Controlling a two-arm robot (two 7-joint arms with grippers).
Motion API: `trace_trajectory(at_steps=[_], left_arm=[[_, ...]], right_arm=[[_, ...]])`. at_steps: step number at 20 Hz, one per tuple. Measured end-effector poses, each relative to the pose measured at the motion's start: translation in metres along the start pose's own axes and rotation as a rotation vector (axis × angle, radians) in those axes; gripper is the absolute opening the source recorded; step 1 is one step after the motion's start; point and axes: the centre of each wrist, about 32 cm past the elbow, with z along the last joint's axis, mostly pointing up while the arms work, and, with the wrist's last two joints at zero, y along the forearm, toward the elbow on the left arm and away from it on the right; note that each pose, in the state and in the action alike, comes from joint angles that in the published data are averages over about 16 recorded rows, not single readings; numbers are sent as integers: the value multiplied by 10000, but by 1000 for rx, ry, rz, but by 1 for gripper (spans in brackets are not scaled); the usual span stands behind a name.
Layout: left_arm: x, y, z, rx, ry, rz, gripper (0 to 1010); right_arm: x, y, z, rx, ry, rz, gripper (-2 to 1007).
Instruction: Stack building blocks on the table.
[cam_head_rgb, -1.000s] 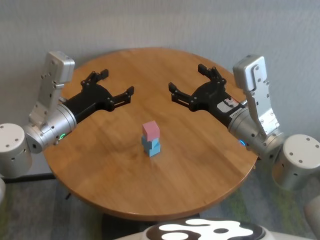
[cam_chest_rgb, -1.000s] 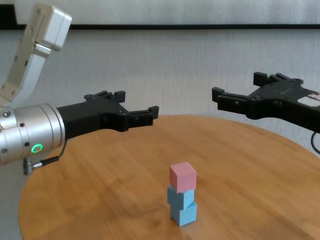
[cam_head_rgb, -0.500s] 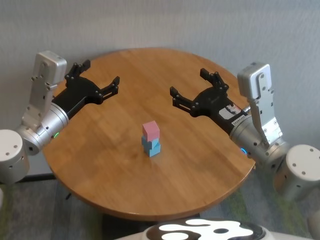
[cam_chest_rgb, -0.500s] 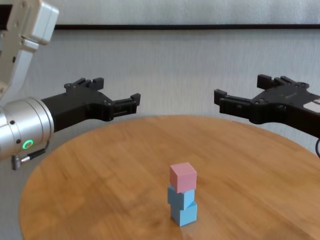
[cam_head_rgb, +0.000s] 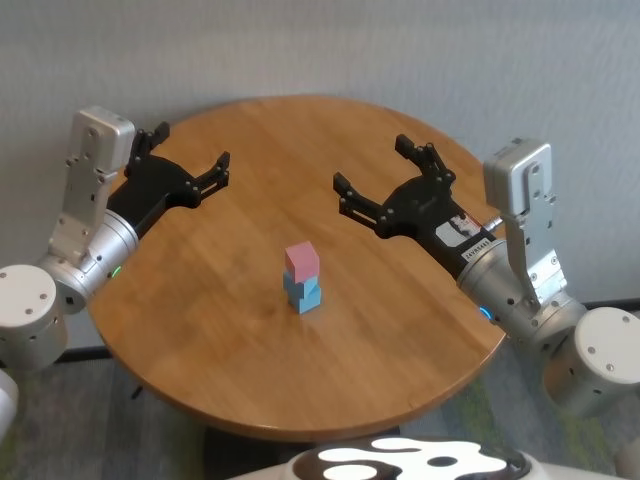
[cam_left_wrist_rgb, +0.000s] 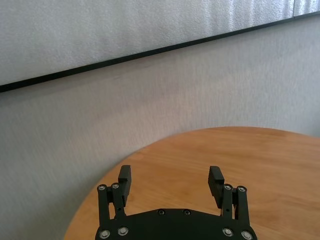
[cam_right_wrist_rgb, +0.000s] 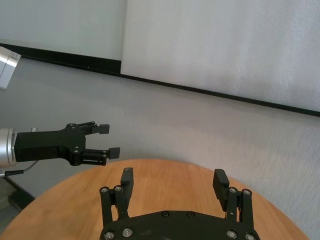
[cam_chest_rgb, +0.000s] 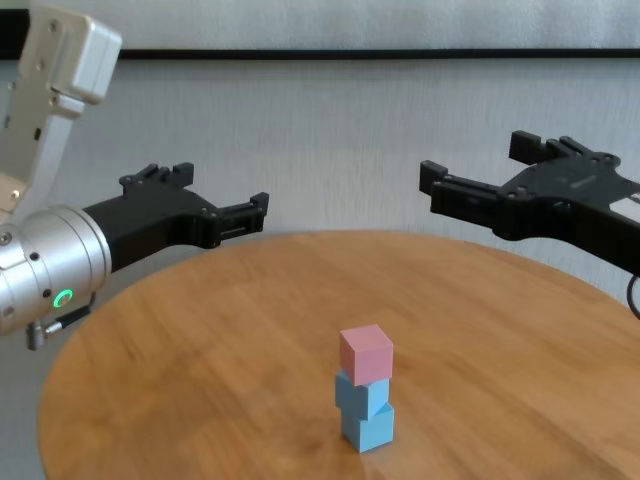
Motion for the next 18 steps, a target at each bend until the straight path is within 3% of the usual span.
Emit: trace_trajectory(at_steps=[9,18], left_arm=[[-21,2,-21,-14,-24,57,1000],[-17,-17,-32,-41,-38,60,1000]], right_arm=[[-14,-55,18,2,-9,0,1005],[-11,-78,24,-9,-21,1,1005]])
